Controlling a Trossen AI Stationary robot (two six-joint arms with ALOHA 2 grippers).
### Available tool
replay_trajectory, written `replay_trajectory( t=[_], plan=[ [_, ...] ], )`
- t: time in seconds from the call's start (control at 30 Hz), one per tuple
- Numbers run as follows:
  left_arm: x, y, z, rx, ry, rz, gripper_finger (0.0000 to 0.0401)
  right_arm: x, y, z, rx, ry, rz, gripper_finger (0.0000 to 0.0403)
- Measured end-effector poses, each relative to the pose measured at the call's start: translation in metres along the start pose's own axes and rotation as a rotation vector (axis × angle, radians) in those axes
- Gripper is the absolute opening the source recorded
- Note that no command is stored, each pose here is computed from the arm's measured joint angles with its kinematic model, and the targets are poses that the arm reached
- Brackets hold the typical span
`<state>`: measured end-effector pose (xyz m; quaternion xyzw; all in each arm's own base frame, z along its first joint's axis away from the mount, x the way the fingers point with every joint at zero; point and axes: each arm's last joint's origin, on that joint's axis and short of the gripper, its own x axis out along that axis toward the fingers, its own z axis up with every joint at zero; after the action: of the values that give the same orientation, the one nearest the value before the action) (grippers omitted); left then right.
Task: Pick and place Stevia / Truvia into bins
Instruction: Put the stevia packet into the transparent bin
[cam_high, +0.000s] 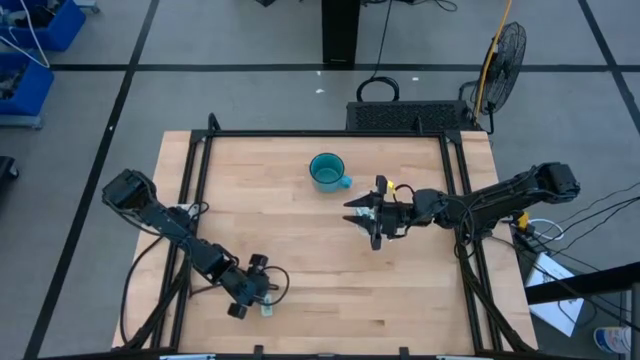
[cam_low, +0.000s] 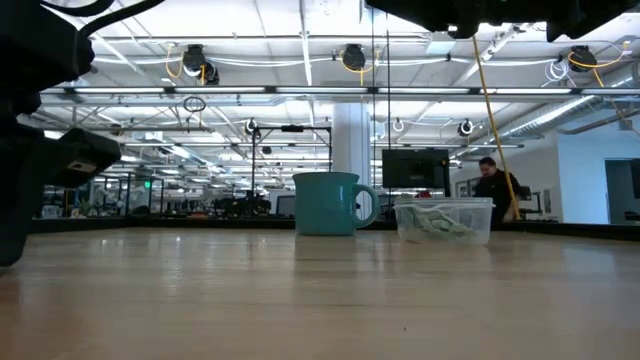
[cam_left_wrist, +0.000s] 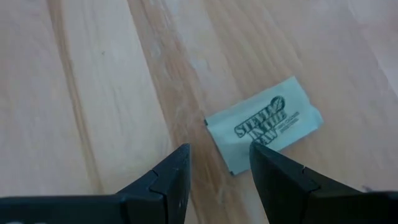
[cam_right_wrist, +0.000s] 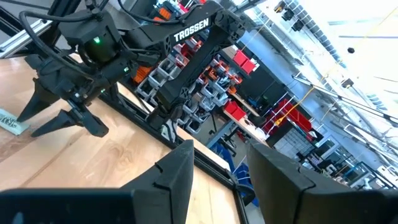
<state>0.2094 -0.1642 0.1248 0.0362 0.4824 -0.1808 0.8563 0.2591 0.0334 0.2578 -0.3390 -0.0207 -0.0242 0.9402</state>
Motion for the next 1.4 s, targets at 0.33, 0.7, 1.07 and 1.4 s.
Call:
replay_trajectory(
  t=[0.33,0.7,1.07,1.4],
  plan=[
    [0.012,-0.004,-0.002,0.005,0.009,-0.035,0.017,0.0,0.0,0.0,0.007,0.002,0.001,0.0141],
    [0.022,0.0,-0.004,0.069,0.026,-0.014,0.0078,0.0,0.002,-0.002,0.003,0.022,0.016,0.0141],
    [0.018,0.032,0.015,0.114,-0.118,0.237,0.002,0.0,0.002,-0.002,0.003,0.022,0.016,0.0141],
    [0.001,0.121,0.051,0.03,-0.342,0.552,0.0009,0.0,0.002,-0.002,0.003,0.024,0.016,0.0141]
  ],
)
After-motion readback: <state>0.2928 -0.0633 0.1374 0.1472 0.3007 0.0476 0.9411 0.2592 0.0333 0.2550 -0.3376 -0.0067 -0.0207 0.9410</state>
